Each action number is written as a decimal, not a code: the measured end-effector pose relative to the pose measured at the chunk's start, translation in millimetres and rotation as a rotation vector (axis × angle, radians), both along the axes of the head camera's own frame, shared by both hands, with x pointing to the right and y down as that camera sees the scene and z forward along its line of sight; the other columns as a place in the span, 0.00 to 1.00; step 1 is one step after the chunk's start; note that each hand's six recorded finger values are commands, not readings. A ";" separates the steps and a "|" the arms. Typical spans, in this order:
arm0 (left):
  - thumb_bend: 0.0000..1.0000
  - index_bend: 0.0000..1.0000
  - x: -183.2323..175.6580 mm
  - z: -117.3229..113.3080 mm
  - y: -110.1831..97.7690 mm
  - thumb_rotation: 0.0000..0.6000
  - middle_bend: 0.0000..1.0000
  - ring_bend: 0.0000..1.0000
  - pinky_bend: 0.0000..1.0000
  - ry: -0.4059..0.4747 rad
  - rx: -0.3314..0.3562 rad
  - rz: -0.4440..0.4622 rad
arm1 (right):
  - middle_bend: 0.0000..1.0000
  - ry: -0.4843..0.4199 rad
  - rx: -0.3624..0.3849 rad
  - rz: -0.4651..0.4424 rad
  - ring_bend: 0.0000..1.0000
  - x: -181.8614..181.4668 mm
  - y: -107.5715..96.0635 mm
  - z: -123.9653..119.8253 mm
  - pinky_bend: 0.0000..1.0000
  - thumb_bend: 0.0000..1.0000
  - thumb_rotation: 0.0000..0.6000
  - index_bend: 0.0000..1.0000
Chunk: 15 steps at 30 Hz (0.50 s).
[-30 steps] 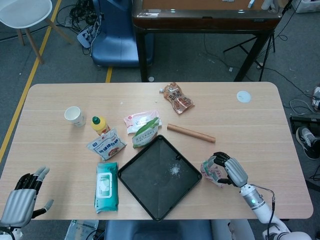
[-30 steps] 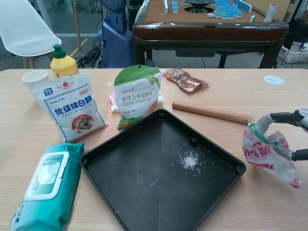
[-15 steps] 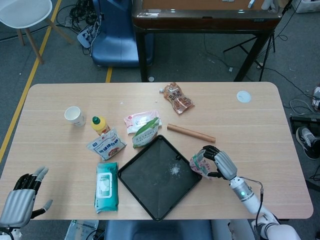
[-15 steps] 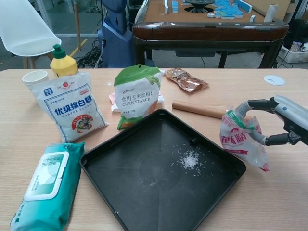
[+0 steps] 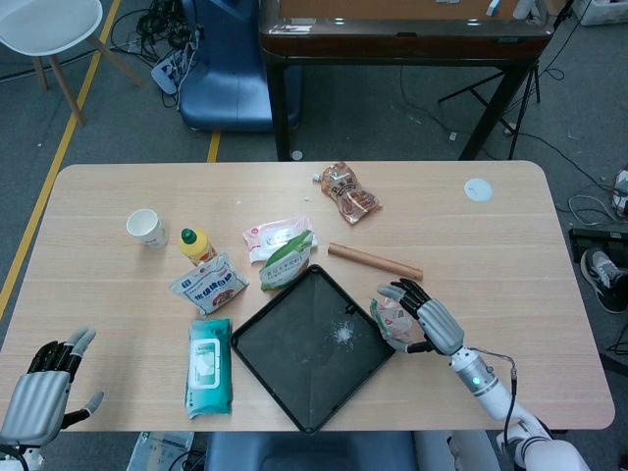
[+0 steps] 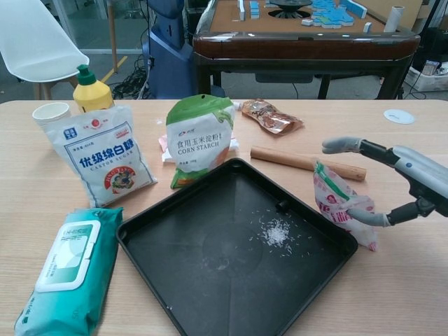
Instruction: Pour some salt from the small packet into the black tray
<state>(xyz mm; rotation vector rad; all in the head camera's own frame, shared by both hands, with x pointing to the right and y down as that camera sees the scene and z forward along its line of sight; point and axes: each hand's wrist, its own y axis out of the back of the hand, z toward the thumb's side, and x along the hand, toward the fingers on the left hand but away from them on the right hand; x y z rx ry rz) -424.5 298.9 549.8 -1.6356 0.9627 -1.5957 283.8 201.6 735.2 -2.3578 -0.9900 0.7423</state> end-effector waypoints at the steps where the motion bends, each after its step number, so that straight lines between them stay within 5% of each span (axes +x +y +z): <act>1: 0.20 0.10 -0.4 -0.4 0.1 1.00 0.11 0.15 0.09 -0.002 0.001 -0.001 | 0.15 -0.004 0.004 0.001 0.10 0.3 0.1 -1.2 0.02 0.24 1.00 0.12; 15: 0.20 0.10 -5.9 -3.3 -6.0 1.00 0.11 0.15 0.09 -0.008 0.018 -0.008 | 0.20 0.043 0.119 0.023 0.10 36.8 -1.7 -34.9 0.03 0.24 1.00 0.11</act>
